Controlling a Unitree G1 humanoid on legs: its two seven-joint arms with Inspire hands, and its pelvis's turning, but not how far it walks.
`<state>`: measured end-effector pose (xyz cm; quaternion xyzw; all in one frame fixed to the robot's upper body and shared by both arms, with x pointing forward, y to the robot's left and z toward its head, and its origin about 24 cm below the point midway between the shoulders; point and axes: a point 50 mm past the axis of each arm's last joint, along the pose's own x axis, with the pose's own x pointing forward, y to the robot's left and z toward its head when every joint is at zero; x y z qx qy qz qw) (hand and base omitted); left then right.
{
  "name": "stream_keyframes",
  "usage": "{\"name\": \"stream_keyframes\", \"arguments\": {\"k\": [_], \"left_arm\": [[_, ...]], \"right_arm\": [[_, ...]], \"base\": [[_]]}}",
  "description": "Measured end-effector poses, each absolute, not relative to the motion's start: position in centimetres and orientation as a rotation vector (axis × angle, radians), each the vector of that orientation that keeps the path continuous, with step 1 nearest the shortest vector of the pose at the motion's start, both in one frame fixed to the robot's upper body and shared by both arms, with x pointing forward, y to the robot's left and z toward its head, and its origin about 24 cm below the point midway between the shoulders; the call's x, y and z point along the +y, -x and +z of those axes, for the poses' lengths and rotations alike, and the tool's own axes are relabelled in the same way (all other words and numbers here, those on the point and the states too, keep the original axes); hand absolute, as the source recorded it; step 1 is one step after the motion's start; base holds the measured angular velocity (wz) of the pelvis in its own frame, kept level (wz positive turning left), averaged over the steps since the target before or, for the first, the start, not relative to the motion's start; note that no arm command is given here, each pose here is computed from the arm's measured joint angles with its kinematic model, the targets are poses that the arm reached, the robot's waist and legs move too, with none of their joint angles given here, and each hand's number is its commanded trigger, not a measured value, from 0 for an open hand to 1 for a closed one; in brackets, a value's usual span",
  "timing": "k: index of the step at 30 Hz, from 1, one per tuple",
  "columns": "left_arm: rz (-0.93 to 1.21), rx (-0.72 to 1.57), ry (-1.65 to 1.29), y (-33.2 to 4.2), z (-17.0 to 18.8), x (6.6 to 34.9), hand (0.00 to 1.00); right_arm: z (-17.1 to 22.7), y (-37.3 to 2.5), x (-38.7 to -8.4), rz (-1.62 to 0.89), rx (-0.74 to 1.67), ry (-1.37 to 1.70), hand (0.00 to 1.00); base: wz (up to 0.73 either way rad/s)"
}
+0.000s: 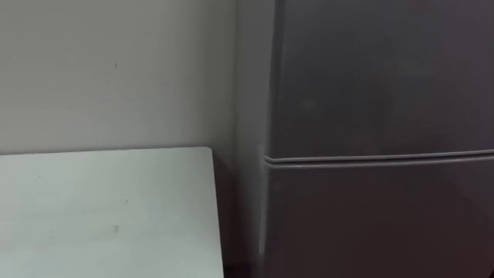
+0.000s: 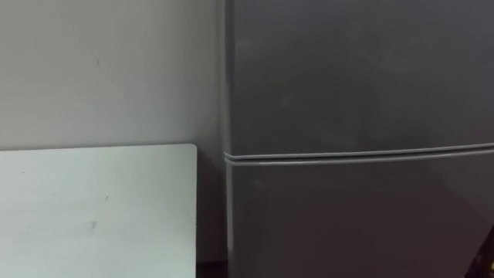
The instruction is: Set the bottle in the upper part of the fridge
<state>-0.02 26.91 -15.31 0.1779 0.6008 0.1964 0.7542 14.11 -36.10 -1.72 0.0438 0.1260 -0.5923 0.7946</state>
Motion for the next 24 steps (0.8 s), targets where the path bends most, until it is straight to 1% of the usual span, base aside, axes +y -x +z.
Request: {"name": "stream_keyframes", "arguments": {"k": [4, 6, 9, 13, 16, 20, 24], "left_arm": [[0.455, 1.298, -0.360, -0.2, -15.3, 26.9, 0.00], [0.457, 1.298, -0.355, -0.2, -15.3, 26.8, 0.00], [0.490, 1.300, -0.334, -0.2, -15.4, 26.7, 0.00], [0.492, 1.307, -0.285, -0.1, -15.8, 25.4, 0.00], [0.489, 1.308, -0.264, -0.1, -15.9, 25.1, 0.00], [0.490, 1.310, -0.265, 0.0, -15.9, 25.2, 0.00], [0.485, 1.308, -0.265, 0.0, -15.9, 25.1, 0.00]], "right_arm": [[-5.0, -12.1, -35.0, -1.306, 0.437, -0.113, 0.00], [-5.9, -11.4, -34.4, -1.299, 0.486, -0.103, 0.00], [-8.1, -9.8, -33.2, -1.264, 0.623, -0.059, 0.00], [-10.7, -7.3, -31.4, -1.223, 0.789, -0.038, 0.00], [-11.9, -6.2, -30.2, -1.178, 0.872, -0.014, 0.00], [-12.4, -6.0, -29.4, -1.116, 0.903, -0.019, 0.00], [-13.5, -5.5, -28.2, -0.953, 0.974, 0.021, 0.00]], "base": [[0.02], [0.00], [-0.04], [-0.08], [0.00], [-0.03], [0.00]]}}
